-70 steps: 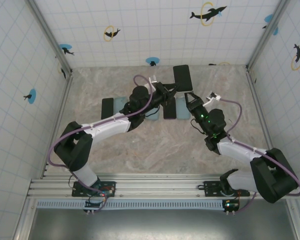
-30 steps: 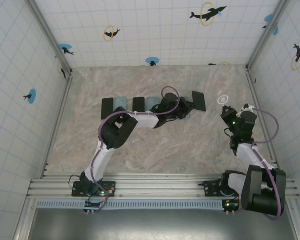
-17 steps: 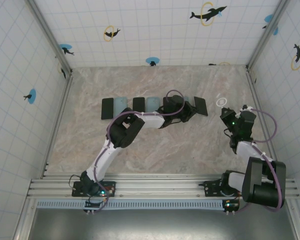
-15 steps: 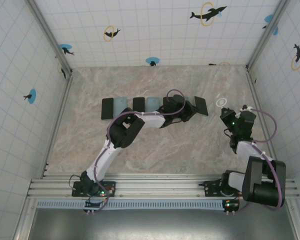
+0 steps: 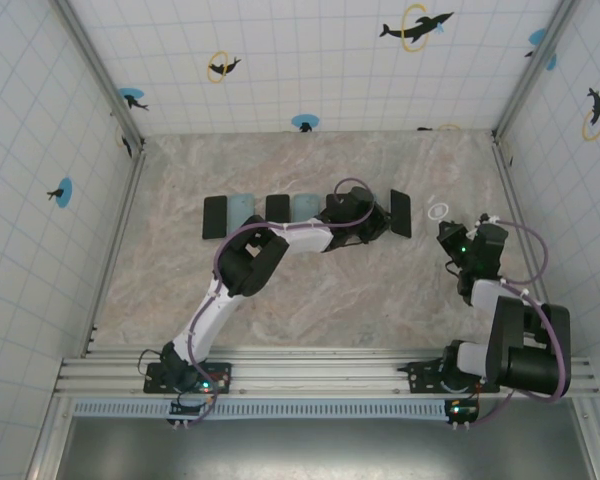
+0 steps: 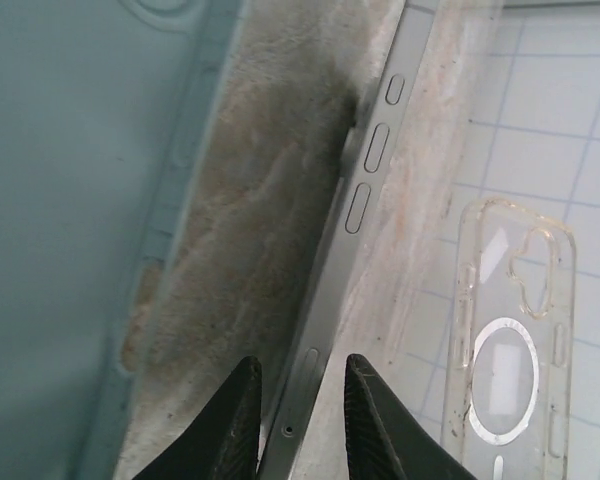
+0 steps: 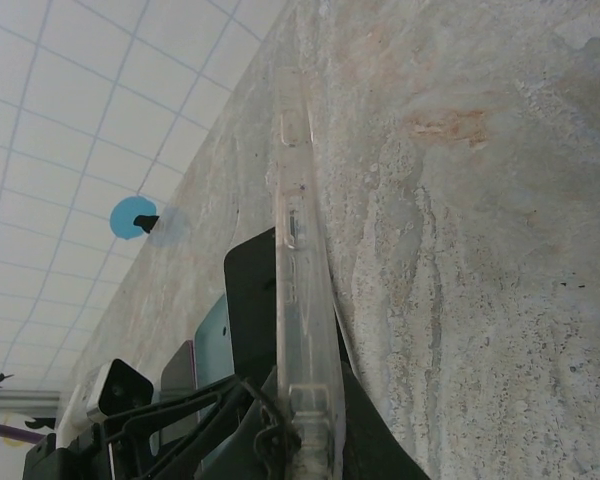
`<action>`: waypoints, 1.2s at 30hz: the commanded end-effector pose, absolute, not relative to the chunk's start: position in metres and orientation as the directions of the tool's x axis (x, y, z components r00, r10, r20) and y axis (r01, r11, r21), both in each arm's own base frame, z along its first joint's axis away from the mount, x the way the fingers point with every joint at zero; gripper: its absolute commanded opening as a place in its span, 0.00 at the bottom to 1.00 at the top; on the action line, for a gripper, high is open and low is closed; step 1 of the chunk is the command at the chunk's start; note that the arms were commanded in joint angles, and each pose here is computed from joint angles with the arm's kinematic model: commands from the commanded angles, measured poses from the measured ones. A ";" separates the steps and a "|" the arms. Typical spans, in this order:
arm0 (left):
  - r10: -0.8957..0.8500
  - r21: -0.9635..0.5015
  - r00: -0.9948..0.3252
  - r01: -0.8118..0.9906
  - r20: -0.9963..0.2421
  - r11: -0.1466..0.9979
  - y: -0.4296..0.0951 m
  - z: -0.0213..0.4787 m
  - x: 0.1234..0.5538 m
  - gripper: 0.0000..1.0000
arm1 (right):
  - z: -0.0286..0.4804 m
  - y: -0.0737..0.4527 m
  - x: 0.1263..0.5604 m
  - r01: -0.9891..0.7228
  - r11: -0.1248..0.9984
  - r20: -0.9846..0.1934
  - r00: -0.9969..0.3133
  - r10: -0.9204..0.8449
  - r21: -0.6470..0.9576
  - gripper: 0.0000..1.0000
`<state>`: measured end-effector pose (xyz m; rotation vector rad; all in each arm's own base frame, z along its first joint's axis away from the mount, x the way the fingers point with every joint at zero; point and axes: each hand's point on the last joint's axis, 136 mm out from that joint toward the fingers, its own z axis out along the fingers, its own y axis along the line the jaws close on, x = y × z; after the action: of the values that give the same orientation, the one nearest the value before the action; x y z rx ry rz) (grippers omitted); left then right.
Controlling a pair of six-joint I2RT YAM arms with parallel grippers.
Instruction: Take the phone out of the phone case
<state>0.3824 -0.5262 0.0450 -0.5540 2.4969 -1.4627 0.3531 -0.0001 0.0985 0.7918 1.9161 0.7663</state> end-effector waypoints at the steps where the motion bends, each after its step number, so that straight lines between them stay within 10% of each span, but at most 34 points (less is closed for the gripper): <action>1: -0.404 -0.868 -0.914 -0.183 -0.022 0.461 -0.533 0.052 0.385 0.28 | 0.103 0.000 0.357 0.175 0.622 -0.528 -0.387 0.756 0.763 0.07; 25: -0.319 -0.846 -0.933 -0.032 -0.165 0.532 -0.537 0.088 0.389 0.48 | 0.083 0.000 0.390 0.143 0.635 -0.537 -0.414 0.735 0.759 0.10; 36: -0.290 -0.847 -0.901 0.137 -0.322 0.514 -0.519 0.164 0.389 0.58 | 0.075 0.006 0.398 0.134 0.623 -0.502 -0.474 0.723 0.771 0.39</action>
<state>0.3868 -0.5288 0.1085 -0.2146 2.4441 -1.3420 0.3867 0.0092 0.0582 0.7257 1.9963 0.8485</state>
